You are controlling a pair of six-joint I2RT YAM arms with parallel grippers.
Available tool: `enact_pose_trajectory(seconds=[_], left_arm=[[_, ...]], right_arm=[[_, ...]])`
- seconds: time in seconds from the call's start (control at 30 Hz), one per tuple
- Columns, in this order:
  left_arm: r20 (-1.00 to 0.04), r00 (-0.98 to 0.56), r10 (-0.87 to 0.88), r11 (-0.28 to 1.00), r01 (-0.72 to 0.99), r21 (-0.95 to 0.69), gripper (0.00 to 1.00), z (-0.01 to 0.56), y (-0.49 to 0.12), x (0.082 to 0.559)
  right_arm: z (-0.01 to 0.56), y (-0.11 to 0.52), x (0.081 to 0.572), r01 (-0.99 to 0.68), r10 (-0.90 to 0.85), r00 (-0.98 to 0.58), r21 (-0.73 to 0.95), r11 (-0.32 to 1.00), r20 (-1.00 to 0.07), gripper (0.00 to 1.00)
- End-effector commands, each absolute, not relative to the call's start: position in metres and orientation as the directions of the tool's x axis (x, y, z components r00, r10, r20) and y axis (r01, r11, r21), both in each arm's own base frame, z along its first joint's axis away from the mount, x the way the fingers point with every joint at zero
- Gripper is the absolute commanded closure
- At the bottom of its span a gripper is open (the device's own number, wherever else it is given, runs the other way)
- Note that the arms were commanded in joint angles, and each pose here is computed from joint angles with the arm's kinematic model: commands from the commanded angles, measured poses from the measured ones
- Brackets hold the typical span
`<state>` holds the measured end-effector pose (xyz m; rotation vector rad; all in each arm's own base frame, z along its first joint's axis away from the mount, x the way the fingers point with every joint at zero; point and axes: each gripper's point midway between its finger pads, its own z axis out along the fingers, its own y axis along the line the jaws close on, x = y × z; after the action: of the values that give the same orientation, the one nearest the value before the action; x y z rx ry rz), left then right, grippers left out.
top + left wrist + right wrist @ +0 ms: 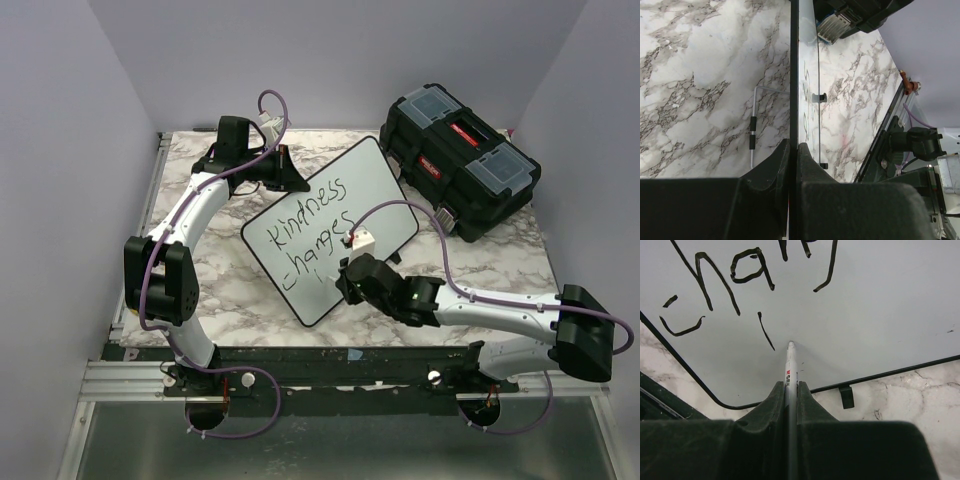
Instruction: Write a sentence on the whiteboard
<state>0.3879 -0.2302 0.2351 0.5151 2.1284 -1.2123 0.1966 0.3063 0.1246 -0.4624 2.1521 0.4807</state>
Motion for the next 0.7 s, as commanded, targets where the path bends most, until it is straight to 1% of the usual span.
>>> enact_pose_trajectory(seconds=[0.0,0.4,0.53,0.67], left_arm=[[-0.752,-0.658,0.044,0.477,0.675,-0.563,1.0,0.245,-0.232,0.394],[-0.754,-0.656,0.046,0.477,0.677,-0.56,1.0,0.246,-0.232,0.393],[-0.754,-0.655,0.046,0.477,0.678,-0.56,1.0,0.246,-0.232,0.393],[-0.755,-0.655,0.045,0.476,0.678,-0.56,1.0,0.247,-0.232,0.393]], right_arm=[[0.145,0.309,0.204,-0.475,-0.117,-0.518,0.171,0.863,-0.847,0.99],[0.126,0.316,0.21,-0.457,-0.13,-0.529,0.152,0.876,-0.839,0.99],[0.117,0.313,0.208,-0.454,-0.156,-0.546,0.134,0.881,-0.823,0.99],[0.118,0.308,0.206,-0.444,-0.143,-0.548,0.142,0.884,-0.824,0.99]])
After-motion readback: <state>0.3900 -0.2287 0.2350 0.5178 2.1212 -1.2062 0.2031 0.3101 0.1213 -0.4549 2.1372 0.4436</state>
